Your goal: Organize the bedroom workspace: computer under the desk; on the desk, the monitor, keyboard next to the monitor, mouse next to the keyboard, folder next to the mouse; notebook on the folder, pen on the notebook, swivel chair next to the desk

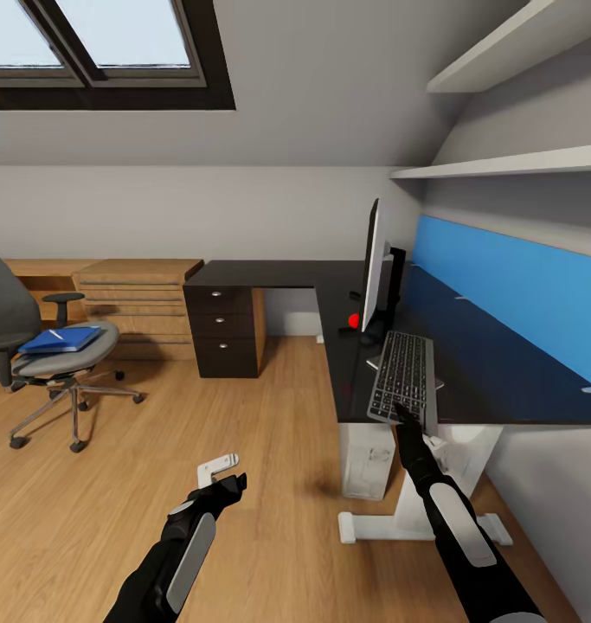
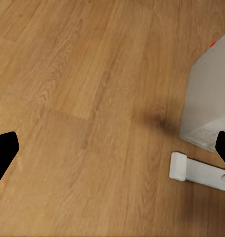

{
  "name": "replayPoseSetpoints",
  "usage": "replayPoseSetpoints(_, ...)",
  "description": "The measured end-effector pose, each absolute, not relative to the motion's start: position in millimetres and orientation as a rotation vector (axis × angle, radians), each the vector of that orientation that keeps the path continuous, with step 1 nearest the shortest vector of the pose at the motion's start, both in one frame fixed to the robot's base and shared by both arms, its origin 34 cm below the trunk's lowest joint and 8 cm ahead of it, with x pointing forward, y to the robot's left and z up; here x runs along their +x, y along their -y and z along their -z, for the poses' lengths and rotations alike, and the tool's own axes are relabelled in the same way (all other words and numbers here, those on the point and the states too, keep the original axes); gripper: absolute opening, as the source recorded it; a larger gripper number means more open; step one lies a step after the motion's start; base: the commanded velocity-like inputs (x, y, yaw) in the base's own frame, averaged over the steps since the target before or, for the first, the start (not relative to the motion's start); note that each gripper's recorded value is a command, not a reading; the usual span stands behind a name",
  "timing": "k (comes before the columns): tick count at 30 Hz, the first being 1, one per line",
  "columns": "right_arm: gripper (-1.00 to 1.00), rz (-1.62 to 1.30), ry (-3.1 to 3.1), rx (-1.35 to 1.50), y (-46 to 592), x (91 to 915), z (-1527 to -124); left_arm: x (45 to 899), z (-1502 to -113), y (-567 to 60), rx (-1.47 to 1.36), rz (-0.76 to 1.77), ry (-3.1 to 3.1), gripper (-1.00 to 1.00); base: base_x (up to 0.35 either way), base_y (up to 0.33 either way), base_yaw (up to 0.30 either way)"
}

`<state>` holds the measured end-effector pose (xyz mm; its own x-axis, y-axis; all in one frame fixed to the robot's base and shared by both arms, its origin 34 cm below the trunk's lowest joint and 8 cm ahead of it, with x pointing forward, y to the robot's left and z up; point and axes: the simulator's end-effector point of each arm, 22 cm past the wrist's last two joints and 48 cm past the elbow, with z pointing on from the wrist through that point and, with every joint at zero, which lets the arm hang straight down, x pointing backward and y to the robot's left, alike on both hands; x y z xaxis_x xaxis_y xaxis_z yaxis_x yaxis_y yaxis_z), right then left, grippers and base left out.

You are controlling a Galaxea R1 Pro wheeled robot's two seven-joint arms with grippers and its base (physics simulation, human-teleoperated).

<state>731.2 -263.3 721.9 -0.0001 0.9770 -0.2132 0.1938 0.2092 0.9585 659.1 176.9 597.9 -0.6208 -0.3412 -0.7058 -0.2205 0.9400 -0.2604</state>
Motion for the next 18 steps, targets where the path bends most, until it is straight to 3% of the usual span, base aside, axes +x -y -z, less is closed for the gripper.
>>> replayPoseSetpoints(18, 1.0, -0.935, -1.425, 1.192, 263.4, 731.4, -722.8, 658.7, -596.9, -177.3, -0.394, 0.185, -2.265, 1.0, 0.002, 0.001, 0.0)
